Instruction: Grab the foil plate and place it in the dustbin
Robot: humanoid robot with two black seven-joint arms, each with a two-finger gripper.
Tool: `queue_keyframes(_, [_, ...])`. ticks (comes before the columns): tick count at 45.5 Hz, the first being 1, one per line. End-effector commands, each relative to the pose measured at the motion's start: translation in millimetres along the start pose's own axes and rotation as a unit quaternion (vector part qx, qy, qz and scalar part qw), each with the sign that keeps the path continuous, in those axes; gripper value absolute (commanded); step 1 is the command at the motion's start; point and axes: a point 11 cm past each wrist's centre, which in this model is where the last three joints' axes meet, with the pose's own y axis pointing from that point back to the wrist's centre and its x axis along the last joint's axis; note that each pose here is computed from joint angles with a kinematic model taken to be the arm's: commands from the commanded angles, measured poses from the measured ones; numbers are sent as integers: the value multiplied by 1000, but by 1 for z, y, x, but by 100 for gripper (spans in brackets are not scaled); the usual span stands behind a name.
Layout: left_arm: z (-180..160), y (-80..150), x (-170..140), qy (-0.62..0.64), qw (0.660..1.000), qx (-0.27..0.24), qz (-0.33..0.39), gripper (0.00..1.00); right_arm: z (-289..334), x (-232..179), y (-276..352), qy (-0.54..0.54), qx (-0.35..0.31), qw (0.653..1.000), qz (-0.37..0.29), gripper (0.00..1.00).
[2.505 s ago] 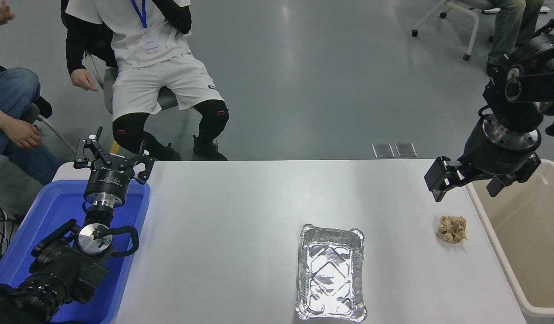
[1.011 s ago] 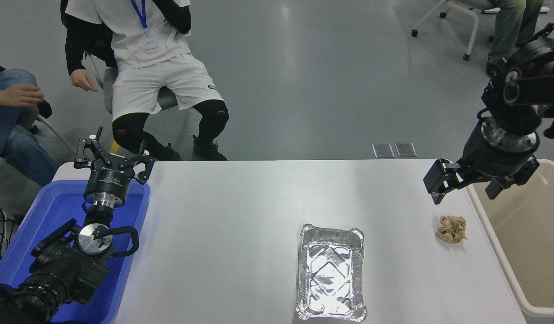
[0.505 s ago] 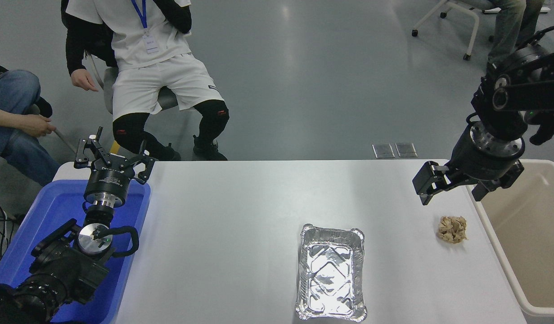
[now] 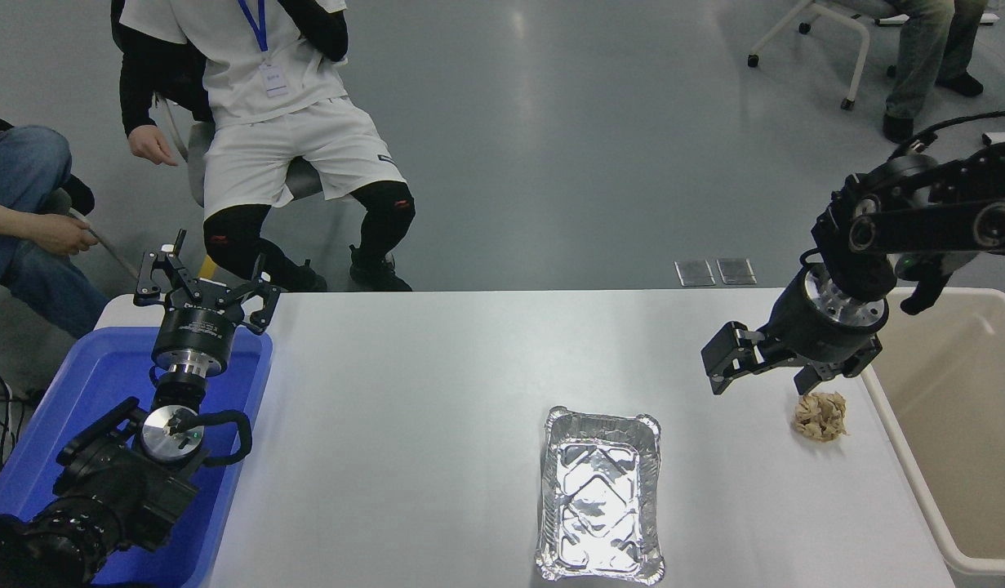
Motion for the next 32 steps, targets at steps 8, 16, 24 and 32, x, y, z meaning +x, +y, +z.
queue_keyframes(8, [0,0,0,0,1000,0,0,99,-12,-23,-64,7,33,999,-32,100])
queue_keyframes(16, [0,0,0,0,1000,0,0,99,-32,-45,-93,19,48,997,-62,100])
queue_keyframes(24, [0,0,0,-1,1000,1,0,99,-46,-49,-107,5,72,996,-43,100])
queue_keyframes(32, [0,0,0,0,1000,0,0,99,-39,-48,-119,-9,66,998,-12,100])
